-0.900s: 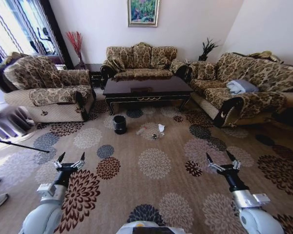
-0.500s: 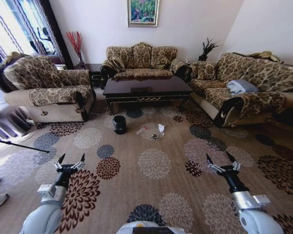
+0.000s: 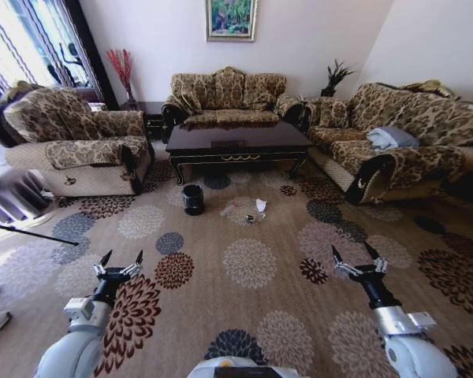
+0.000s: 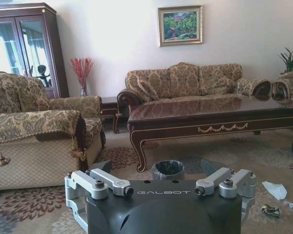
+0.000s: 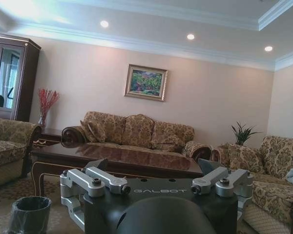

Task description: Move to the front of the table and pick up the trash from the floor, then place it into the trash bin.

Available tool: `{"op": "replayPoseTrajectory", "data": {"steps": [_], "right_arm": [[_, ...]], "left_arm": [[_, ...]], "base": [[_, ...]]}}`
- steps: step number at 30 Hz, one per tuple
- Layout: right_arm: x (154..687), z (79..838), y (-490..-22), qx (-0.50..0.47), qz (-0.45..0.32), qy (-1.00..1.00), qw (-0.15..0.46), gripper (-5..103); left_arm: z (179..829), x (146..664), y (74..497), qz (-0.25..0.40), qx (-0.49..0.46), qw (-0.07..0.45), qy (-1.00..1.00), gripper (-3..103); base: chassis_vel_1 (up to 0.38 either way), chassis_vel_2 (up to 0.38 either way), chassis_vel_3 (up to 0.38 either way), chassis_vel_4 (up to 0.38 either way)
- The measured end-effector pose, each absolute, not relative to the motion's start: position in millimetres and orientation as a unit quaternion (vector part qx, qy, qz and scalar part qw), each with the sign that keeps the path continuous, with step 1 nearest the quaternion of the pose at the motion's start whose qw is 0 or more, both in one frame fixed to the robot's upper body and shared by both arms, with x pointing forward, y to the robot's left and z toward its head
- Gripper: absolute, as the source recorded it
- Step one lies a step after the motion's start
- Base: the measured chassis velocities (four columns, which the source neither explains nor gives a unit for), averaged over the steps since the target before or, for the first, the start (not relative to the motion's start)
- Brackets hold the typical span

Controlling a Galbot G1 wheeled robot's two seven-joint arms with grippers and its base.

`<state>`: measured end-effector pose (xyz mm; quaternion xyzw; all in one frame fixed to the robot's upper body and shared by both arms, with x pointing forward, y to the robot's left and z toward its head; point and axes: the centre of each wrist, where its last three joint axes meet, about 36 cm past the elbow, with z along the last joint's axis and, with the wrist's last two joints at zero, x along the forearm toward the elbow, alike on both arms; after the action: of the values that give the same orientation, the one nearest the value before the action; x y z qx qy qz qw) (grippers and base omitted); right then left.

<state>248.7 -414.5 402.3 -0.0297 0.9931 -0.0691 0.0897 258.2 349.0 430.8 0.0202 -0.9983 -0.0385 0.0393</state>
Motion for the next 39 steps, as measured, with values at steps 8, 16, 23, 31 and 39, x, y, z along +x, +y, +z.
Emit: {"op": "replayPoseTrajectory", "data": {"steps": [8,16,23,31,39], "right_arm": [[249,406,-415,-0.029,-0.067,0.993,0.095,100],[249,405,-413,-0.03,-0.066,0.993,0.096,100],[249,406,-414,-0.027,-0.071,0.992,0.096,100],[248,406,-413,-0.026,-0.071,0.993,0.096,100],[245,405,-410,-0.026,-0.07,0.993,0.093,100]], "left_arm": [[434,258,346,-0.038,0.019,0.035,-0.999,100],[442,257,340,-0.038,0.021,0.029,-0.999,100],[436,253,341,-0.04,0.024,0.035,-0.998,100],[431,255,344,-0.043,0.025,0.035,-0.998,100],[427,255,347,-0.044,0.024,0.037,-0.998,100]], "base": [[0.0,0.0,0.0,0.0],[0.0,0.0,0.0,0.0],[0.0,0.0,0.0,0.0],[0.0,0.0,0.0,0.0],[0.0,0.0,0.0,0.0]]}}
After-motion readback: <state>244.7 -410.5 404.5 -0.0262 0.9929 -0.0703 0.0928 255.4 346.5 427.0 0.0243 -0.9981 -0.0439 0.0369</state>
